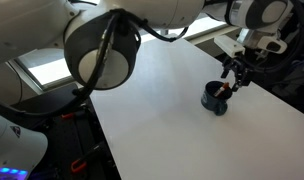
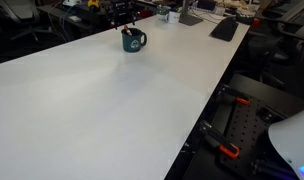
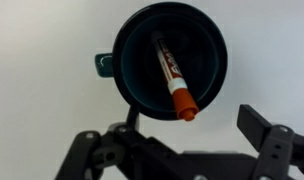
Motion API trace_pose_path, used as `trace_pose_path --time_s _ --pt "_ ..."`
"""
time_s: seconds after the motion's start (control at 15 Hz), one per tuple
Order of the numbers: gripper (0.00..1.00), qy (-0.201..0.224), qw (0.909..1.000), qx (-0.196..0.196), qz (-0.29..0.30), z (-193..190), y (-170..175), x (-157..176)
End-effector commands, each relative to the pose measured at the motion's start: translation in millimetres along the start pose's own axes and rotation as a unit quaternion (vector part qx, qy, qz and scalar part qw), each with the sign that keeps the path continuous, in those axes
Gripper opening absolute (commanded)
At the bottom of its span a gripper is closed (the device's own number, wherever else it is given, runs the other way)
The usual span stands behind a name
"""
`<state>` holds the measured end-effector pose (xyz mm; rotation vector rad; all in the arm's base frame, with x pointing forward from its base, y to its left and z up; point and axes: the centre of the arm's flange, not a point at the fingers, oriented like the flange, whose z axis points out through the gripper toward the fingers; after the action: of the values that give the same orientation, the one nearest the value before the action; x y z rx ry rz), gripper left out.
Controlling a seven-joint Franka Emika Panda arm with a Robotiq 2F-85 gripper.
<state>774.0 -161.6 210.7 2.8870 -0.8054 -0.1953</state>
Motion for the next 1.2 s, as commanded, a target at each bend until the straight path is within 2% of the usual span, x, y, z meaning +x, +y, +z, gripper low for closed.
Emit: trace_pose_path --time_s 0.0,0.53,0.8,1.0,1.13 --pt "1.00 -0.021 0.9997 0.001 0.014 -11.4 -3.2 6.5" --pt "1.00 -0.025 0.9995 -0.006 0.019 -11.2 1.1 -3.4" --pt "1.00 -0.087 0.9930 -0.008 -0.079 -7.5 6.8 -7.7" --pt "1.00 -0.109 0.9833 -0.011 -0.146 -2.9 8.9 -7.0" --pt "1.00 -0.113 0.9806 -0.013 -0.159 1.0 10.1 -5.3"
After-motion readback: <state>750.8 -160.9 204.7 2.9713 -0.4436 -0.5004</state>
